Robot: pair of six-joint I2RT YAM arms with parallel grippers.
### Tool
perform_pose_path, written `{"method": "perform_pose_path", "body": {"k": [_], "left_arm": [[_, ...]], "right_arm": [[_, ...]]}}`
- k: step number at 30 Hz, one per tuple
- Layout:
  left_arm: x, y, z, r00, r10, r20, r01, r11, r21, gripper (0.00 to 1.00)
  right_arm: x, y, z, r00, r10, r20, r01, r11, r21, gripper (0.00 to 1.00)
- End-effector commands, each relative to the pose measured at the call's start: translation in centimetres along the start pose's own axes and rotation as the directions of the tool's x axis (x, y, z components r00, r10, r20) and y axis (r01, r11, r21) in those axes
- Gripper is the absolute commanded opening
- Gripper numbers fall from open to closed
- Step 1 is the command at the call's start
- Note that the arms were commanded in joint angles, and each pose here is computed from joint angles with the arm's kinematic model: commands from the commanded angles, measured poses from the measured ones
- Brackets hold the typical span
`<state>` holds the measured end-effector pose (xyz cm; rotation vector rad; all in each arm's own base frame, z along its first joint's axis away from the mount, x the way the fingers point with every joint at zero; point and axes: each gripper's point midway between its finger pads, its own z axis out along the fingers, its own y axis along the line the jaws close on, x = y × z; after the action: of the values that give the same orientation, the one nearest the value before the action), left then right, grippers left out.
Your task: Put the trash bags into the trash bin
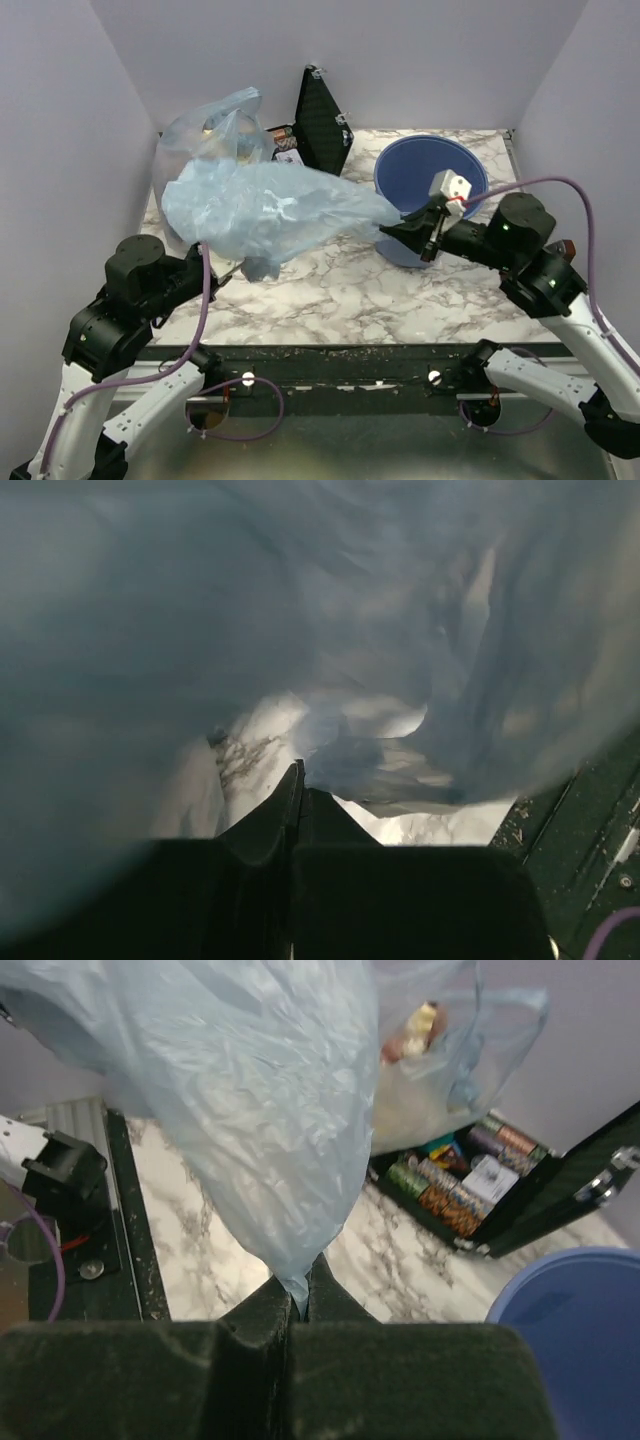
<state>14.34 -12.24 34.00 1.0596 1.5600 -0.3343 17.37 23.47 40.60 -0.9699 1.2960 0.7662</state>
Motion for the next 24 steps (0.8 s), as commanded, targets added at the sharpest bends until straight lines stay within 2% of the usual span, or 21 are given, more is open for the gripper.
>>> {"method": "perform_pose_path", "body": {"k": [1,4,6,8,10,13,15,17,20,22,24], "left_arm": [[0.5,0.2,0.2,0.999,0.017,-0.043,-0.017,1.000,0.012,0.00],[1.9,0.6,0.0,0.990,0.102,-0.099,-0.102,0.995,0.008,0.00],[3.4,-0.4,-1.0,0.978,0.143,-0.149,-0.136,0.989,0.059,0.00],[4.0,-1.7,-2.1,0.975,0.153,-0.163,-0.136,0.985,0.110,0.00],[3.7,-1.3,-2.5,0.981,0.099,-0.168,-0.088,0.994,0.067,0.00],[2.7,2.3,-2.0,0.983,0.027,-0.179,-0.050,0.991,-0.125,0.00],[2.1,5.8,-2.3,0.986,-0.008,-0.166,-0.045,0.948,-0.315,0.00],[1.6,8.0,-2.9,0.988,-0.014,-0.152,-0.054,0.901,-0.431,0.00],[1.3,7.4,-2.4,0.990,-0.083,-0.115,0.028,0.909,-0.416,0.00],[0.9,6.0,-0.9,0.986,-0.137,-0.097,0.098,0.938,-0.331,0.00],[-0.4,5.2,1.4,0.986,-0.161,-0.045,0.146,0.958,-0.245,0.00]], "right_arm": [[1.2,1.0,0.5,0.994,0.060,-0.088,-0.065,0.996,-0.058,0.01],[0.6,0.7,0.6,0.992,0.076,-0.104,-0.081,0.996,-0.048,0.01],[1.3,-1.9,0.3,0.976,0.162,-0.143,-0.144,0.981,0.126,0.01],[2.0,-3.8,-0.1,0.964,0.211,-0.161,-0.169,0.956,0.241,0.01],[3.1,-4.8,-0.3,0.947,0.270,-0.172,-0.205,0.924,0.322,0.01],[5.0,-4.4,0.0,0.934,0.277,-0.223,-0.203,0.930,0.306,0.01],[6.5,-3.8,0.1,0.918,0.287,-0.275,-0.208,0.936,0.283,0.01],[7.7,-3.6,0.0,0.907,0.262,-0.330,-0.179,0.949,0.261,0.01],[9.4,-4.4,-0.3,0.887,0.292,-0.358,-0.175,0.929,0.326,0.01],[9.3,-3.3,0.8,0.888,0.271,-0.371,-0.192,0.953,0.234,0.01],[8.0,-2.3,2.7,0.917,0.198,-0.347,-0.177,0.980,0.093,0.01]]}}
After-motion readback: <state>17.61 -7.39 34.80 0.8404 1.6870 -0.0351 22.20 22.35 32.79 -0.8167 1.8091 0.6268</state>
